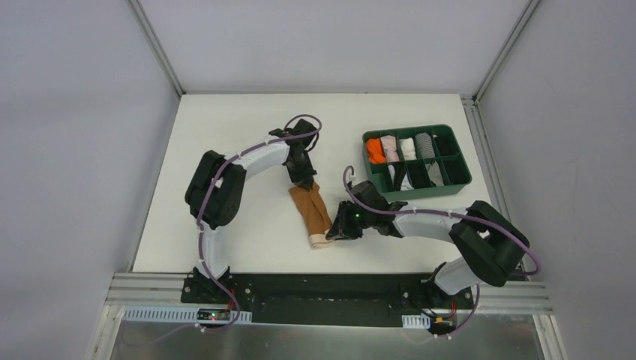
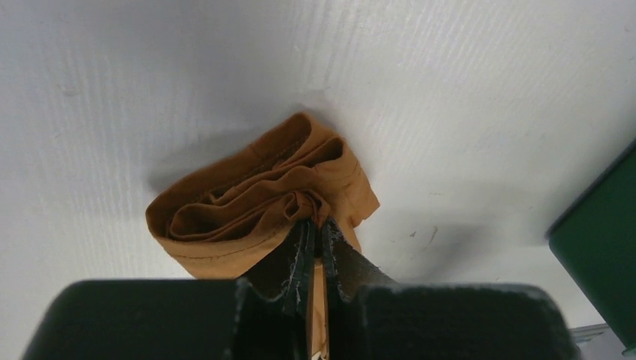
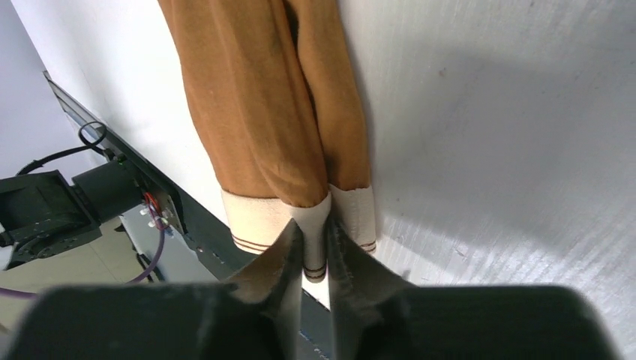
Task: Roll the underwear
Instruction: Fold the underwear at the center of the board.
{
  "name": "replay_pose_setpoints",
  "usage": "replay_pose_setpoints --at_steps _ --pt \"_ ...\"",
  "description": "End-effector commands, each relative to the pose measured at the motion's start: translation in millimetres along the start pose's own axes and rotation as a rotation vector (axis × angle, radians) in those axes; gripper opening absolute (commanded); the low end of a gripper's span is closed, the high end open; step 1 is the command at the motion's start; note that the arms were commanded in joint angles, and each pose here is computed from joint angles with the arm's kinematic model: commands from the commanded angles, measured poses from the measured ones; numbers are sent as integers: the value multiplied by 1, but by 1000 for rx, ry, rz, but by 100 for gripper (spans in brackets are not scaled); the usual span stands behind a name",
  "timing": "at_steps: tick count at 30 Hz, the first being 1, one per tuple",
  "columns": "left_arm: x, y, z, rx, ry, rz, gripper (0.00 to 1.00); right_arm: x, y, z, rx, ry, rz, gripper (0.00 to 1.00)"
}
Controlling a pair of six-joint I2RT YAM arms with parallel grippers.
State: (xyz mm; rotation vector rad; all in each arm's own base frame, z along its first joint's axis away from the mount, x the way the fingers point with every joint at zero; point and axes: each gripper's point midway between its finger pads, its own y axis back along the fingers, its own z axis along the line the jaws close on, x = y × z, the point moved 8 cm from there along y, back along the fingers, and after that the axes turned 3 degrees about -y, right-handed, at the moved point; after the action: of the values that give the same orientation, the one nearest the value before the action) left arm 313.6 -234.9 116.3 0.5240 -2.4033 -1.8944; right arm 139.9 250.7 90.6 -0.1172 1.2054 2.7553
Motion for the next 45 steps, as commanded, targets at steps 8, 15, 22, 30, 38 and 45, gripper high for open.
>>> replay_pose_setpoints --at_steps 8,15,22,30,38,45 --pt "-9 63 -29 145 -85 -153 45 -2 52 18 -32 57 -168 56" --pt "-1 107 -23 225 -75 -212 54 -6 73 22 -11 31 -271 55" --pt "17 108 -7 229 -61 -178 29 -7 70 30 11 3 -323 14" --pt "19 55 -4 199 -55 -133 0 -19 39 29 86 -15 -300 0" --pt "18 1 -11 174 -81 -32 0 -18 6 5 182 -85 -270 0" --pt "16 64 -11 263 -115 -167 0 -17 44 35 127 -25 -316 0"
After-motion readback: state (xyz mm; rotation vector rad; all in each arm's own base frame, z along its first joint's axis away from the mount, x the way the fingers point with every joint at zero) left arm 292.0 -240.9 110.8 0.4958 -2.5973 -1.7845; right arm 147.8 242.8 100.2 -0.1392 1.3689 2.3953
